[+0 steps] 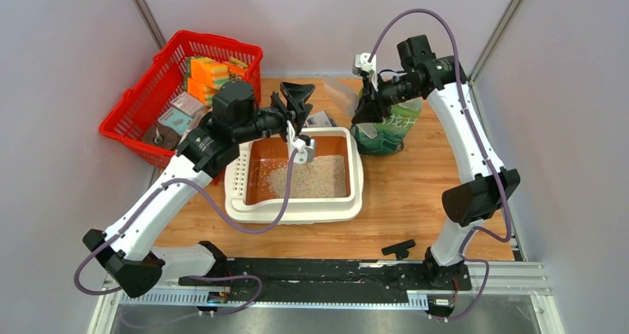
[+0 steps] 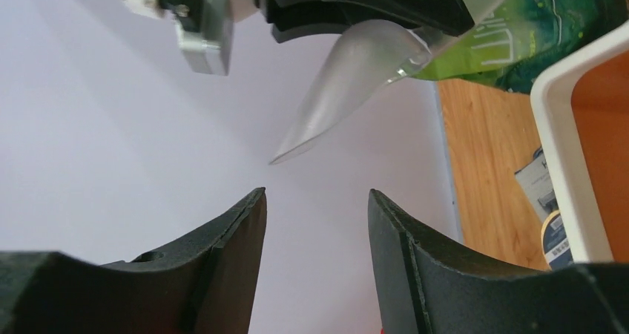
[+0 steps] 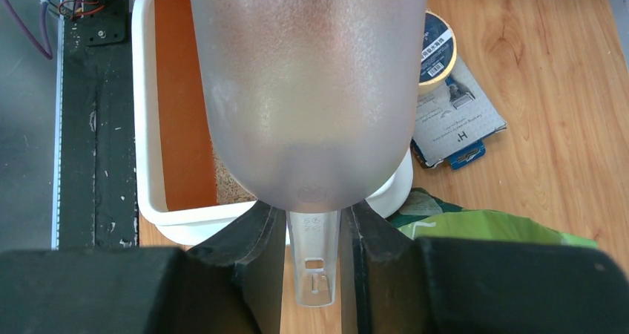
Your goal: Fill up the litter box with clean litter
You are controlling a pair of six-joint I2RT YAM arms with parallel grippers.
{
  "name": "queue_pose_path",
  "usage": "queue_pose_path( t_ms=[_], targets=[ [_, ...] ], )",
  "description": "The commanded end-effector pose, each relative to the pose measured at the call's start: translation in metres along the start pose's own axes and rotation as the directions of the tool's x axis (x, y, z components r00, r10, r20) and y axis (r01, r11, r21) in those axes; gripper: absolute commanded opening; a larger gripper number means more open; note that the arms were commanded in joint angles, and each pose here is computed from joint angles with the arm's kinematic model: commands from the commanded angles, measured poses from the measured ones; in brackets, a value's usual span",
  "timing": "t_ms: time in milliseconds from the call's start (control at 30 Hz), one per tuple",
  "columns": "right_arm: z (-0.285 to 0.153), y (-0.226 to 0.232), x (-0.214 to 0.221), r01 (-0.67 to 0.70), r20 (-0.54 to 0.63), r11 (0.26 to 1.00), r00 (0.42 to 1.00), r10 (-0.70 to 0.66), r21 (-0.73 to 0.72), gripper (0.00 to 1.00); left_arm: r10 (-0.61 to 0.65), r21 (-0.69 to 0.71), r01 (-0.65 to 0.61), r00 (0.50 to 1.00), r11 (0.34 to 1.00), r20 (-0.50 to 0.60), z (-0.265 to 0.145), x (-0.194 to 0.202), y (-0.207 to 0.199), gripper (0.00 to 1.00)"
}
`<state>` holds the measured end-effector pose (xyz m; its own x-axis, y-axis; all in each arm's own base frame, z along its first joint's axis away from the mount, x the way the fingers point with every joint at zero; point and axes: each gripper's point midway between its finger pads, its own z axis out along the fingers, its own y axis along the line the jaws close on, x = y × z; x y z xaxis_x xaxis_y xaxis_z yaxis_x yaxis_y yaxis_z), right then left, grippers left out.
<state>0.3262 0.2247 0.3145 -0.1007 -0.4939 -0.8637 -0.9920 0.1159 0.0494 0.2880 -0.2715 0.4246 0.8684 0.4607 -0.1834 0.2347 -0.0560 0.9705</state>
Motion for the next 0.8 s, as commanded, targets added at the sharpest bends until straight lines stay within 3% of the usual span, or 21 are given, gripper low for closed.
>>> queue_pose_path(
  t_ms=[0, 267, 433, 667, 767],
  targets=[
    [-0.015, 0.064, 0.026, -0.185, -0.142, 0.975, 0.975, 0.168, -0.119, 0.0, 0.225, 0.059, -0.224, 0.974, 0.973, -0.01, 0.017, 0.012, -0.015, 0.58],
    [-0.009, 0.087, 0.047, -0.226, -0.229, 0.964, 0.955, 0.191, -0.137, 0.0, 0.259, -0.019, -0.258, 0.966, 0.966, 0.021, 0.038, 0.012, -0.007, 0.56],
    [-0.009, 0.091, 0.052, -0.247, -0.244, 0.959, 0.947, 0.209, -0.137, 0.0, 0.295, 0.014, -0.296, 0.954, 0.955, 0.046, 0.042, 0.011, -0.023, 0.54],
    [-0.011, 0.101, 0.057, -0.295, -0.256, 0.946, 0.933, 0.253, -0.138, 0.0, 0.217, -0.073, -0.225, 0.97, 0.972, -0.106, 0.025, 0.026, 0.004, 0.49],
    [-0.011, 0.099, 0.059, -0.297, -0.276, 0.948, 0.926, 0.257, -0.116, 0.0, 0.216, -0.107, -0.228, 0.97, 0.968, -0.11, 0.015, 0.02, 0.008, 0.51]
  ],
)
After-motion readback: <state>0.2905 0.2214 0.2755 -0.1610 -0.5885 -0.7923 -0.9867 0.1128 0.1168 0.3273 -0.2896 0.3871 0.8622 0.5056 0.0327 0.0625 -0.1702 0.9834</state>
